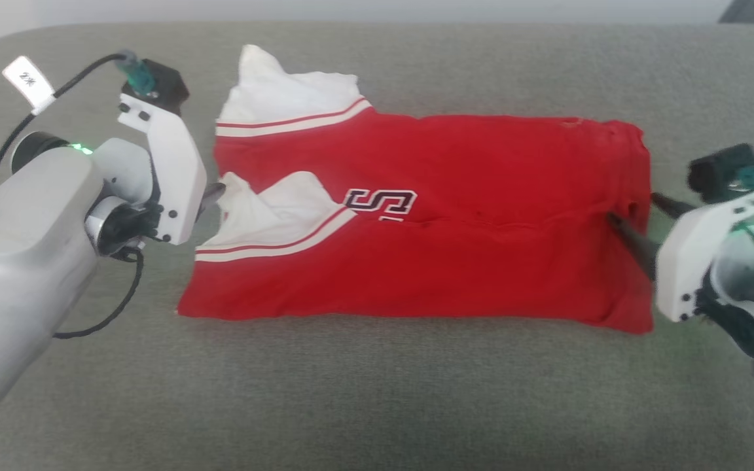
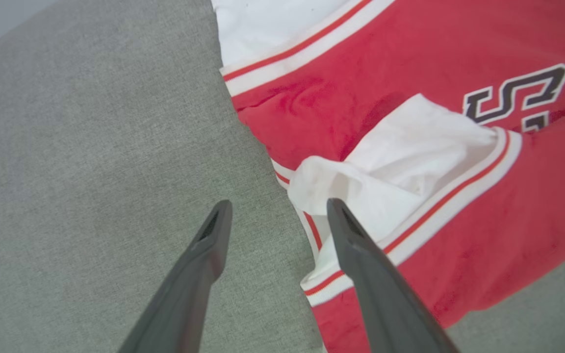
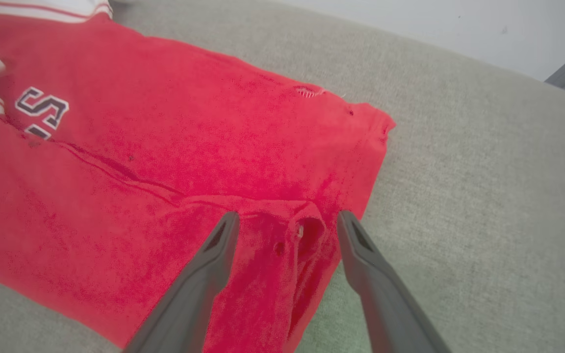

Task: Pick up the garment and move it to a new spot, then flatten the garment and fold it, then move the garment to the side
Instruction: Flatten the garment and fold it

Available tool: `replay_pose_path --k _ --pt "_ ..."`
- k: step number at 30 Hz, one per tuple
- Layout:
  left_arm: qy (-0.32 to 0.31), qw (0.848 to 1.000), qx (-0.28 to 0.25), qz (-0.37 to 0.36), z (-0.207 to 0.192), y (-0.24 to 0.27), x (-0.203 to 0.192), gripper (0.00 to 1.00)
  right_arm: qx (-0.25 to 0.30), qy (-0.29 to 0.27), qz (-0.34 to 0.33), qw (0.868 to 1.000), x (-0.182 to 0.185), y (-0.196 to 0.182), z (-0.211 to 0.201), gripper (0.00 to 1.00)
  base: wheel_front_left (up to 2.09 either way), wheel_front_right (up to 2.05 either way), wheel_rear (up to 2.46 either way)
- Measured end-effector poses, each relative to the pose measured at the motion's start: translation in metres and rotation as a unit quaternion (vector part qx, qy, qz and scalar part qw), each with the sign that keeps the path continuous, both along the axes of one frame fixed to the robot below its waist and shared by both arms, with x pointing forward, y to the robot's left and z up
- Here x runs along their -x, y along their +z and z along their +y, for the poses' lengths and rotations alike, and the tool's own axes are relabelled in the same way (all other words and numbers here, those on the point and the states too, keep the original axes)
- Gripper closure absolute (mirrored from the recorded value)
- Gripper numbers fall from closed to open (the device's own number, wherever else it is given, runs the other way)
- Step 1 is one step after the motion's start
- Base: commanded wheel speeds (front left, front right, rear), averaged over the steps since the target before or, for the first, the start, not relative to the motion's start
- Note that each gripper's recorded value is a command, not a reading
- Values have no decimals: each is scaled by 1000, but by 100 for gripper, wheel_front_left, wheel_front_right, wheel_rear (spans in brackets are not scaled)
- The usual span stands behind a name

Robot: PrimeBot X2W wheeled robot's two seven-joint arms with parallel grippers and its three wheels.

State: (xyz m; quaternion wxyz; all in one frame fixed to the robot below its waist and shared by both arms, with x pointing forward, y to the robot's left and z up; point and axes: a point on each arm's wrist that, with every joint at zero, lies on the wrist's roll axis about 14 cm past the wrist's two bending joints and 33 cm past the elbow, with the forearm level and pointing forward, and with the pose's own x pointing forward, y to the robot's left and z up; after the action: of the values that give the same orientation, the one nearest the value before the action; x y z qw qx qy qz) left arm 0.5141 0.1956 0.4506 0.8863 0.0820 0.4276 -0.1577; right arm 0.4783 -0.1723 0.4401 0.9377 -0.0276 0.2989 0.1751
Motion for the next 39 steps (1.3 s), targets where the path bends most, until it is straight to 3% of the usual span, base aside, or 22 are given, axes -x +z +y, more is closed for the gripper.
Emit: replay_pose_path --k 6,18,28,33,35,36,37,39 --pt "1 1000 10 -10 -2 24 13 0 -17 -14 -89 996 -9 33 0 0 0 0 0" --pt "29 995 31 88 -4 4 68 0 -43 -102 -213 971 3 76 -24 0 0 0 0" --pt "66 984 31 162 0 -41 83 0 -42 -150 -199 968 20 64 -39 0 0 0 0" --pt "89 976 48 191 -4 -70 78 0 -37 -154 -151 976 27 44 -40 0 0 0 0" --pt "91 973 56 204 -6 -77 79 4 -37 -153 -116 981 32 31 -38 0 0 0 0" --pt "89 973 56 207 -7 -79 79 82 -35 -147 -94 984 36 23 -35 0 0 0 0" --pt "94 971 61 211 -7 -81 80 100 -37 -145 -73 986 39 16 -33 0 0 0 0" --pt "90 972 65 209 -8 -82 79 100 -36 -136 -27 990 46 1 -28 0 0 0 0"
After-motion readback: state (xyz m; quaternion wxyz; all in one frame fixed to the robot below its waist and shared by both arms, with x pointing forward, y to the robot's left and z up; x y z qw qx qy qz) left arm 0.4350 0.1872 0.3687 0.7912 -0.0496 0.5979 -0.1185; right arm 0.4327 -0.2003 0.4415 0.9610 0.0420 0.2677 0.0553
